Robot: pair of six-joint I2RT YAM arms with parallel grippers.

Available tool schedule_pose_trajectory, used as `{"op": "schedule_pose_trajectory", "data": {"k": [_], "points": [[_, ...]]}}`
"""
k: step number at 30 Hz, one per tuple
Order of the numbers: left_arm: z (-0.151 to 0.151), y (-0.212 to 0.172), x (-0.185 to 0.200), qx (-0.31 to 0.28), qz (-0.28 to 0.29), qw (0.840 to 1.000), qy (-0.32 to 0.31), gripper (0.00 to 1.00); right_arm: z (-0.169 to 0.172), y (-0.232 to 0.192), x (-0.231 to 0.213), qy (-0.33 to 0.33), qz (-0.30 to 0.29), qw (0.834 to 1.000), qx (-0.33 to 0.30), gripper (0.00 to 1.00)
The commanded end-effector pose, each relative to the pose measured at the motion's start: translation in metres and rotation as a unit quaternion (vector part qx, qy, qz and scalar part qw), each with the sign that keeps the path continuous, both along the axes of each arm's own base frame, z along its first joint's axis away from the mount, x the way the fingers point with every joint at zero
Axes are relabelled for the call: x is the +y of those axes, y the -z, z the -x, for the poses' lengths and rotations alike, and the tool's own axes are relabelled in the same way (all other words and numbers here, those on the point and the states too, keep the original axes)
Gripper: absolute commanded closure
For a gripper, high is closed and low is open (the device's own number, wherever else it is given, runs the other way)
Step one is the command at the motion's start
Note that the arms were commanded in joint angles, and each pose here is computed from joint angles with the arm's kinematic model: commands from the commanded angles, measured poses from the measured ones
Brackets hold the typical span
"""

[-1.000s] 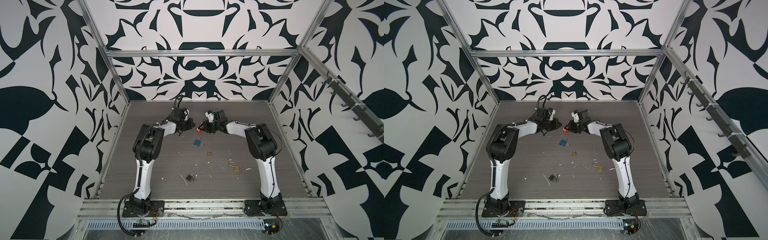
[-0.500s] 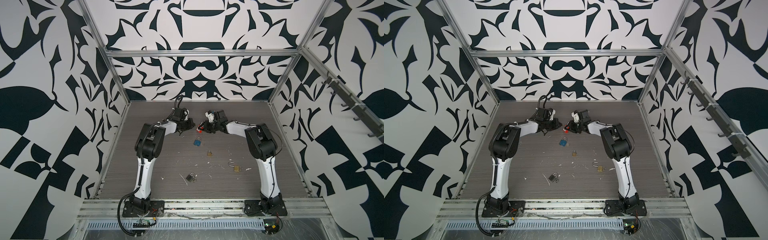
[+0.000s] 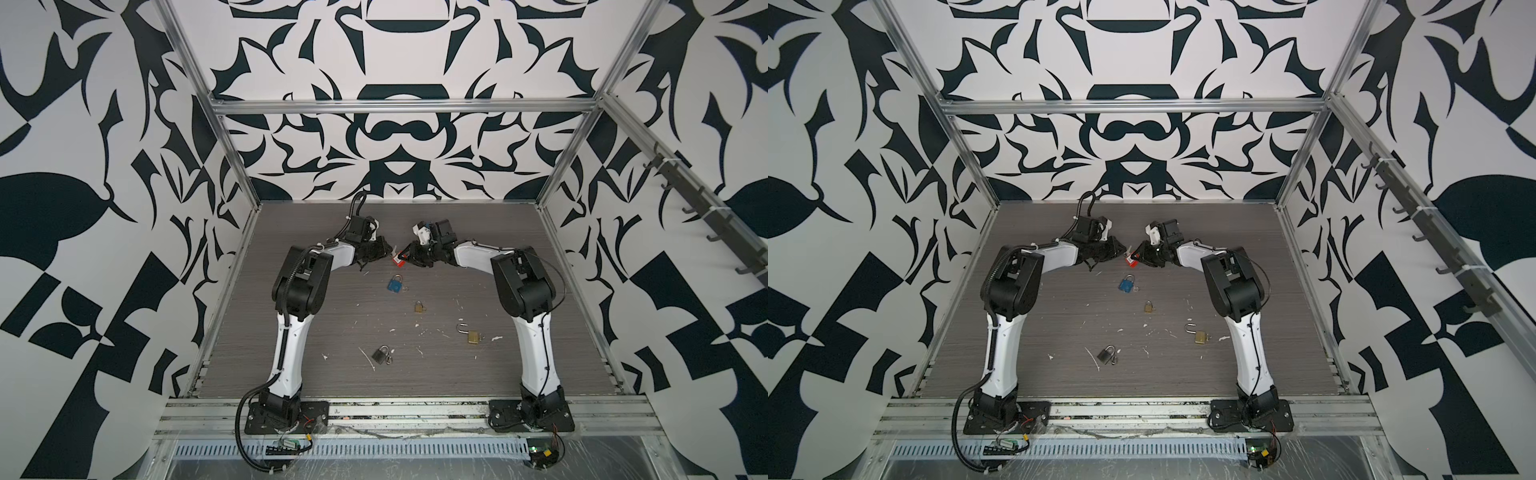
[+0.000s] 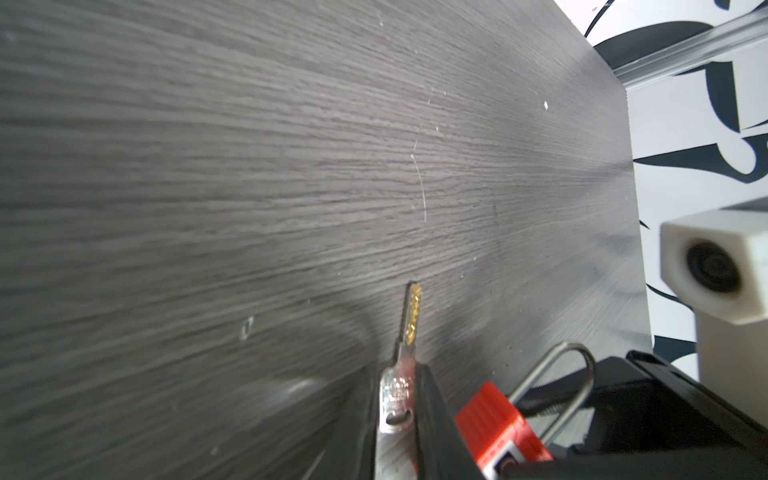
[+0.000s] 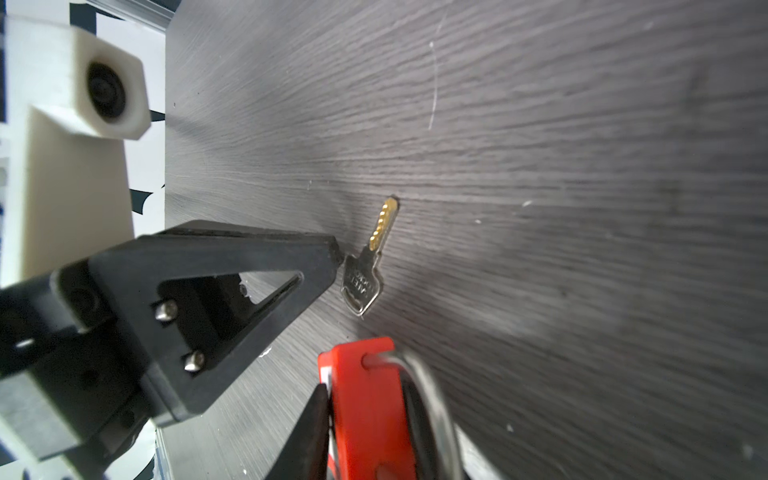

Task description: Lock with the key

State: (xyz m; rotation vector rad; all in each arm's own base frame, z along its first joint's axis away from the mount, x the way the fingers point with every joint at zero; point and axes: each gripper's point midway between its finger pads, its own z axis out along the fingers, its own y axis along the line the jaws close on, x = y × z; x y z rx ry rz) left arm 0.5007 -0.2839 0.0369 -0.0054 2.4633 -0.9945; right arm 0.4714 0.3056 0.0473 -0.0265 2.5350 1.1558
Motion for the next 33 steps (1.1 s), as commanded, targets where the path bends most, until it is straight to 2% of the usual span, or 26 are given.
{"op": "schedule_pose_trajectory", "data": {"k": [1, 6, 15, 24, 29, 33], "points": [[-0.003, 0.008, -0.002, 0.005, 0.0, 1.0, -0.005, 0.75, -0.013, -0.025, 0.001, 0.0, -0.007, 0.999, -0.036, 0.68], [-0.003, -0.004, -0.001, -0.008, 0.0, 1.0, -0.006, 0.66, -0.017, -0.026, -0.002, 0.006, -0.003, 0.999, -0.037, 0.66], [-0.002, -0.039, 0.005, -0.044, 0.004, 0.999, -0.012, 0.63, -0.025, -0.027, -0.005, 0.014, 0.011, 0.999, -0.039, 0.58], [0.003, -0.084, 0.011, -0.091, 0.007, 0.996, -0.019, 0.54, -0.031, -0.028, -0.005, 0.02, 0.011, 0.999, -0.037, 0.56], [0.01, -0.107, 0.023, -0.124, -0.001, 0.992, -0.037, 0.49, -0.027, -0.056, -0.01, 0.018, 0.011, 0.998, -0.066, 0.55], [0.02, -0.141, 0.038, -0.176, -0.004, 0.982, -0.062, 0.41, -0.012, -0.087, -0.039, 0.025, 0.055, 0.994, -0.092, 0.53]]}}
